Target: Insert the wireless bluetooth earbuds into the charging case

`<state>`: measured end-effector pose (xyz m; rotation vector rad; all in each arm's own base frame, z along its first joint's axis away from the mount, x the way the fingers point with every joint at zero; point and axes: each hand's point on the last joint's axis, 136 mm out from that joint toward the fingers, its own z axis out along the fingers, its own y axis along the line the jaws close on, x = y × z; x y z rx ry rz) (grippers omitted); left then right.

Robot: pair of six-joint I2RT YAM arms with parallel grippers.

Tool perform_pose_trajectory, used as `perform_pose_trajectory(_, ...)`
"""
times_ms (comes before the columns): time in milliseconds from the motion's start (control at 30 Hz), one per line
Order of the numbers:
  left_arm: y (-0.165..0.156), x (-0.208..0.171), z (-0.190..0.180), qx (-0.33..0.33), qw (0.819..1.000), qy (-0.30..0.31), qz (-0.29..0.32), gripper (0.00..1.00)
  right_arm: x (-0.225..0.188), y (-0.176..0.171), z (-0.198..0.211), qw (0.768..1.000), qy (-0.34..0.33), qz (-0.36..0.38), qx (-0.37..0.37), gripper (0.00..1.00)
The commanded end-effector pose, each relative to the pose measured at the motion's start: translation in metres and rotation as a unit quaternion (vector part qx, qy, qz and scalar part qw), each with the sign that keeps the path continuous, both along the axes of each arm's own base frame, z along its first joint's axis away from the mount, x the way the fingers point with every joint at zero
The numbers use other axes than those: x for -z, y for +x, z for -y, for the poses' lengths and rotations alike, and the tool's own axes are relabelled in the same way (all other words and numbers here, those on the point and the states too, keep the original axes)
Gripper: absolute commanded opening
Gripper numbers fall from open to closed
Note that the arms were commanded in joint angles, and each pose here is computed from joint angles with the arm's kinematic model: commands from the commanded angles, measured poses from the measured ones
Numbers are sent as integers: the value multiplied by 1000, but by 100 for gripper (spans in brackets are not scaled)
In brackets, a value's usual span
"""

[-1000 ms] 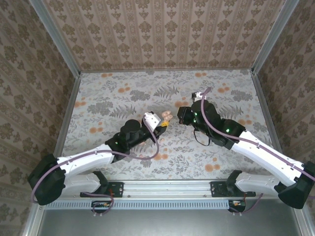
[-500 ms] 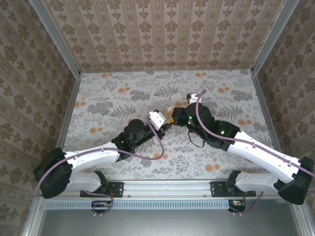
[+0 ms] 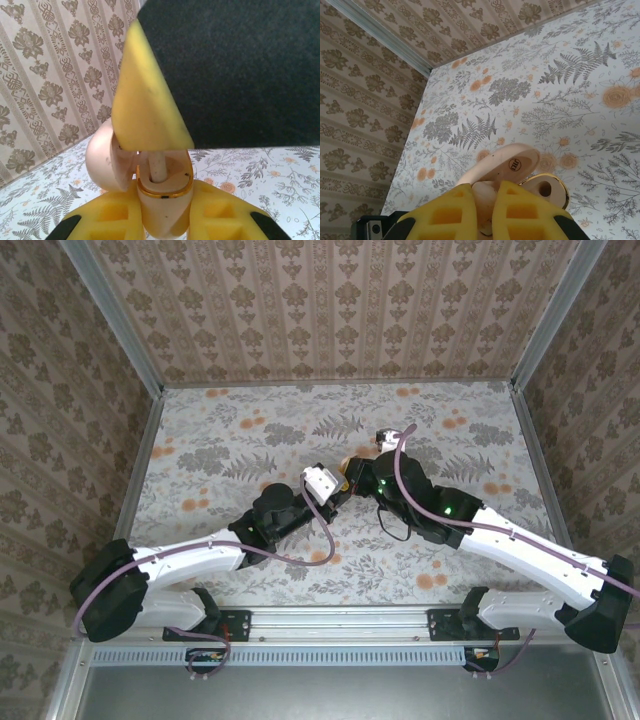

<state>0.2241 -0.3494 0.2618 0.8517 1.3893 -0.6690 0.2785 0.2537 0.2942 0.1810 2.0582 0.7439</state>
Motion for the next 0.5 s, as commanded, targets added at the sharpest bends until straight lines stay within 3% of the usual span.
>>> perform_pose_trajectory(0, 2, -33, 1, -8, 999, -38, 29, 0, 2, -1, -1, 1000, 2, -2, 11, 8)
perform_pose_trajectory(467, 3, -36, -1, -13, 999, -41, 28, 0, 25, -11, 2, 999, -27, -30, 16, 8)
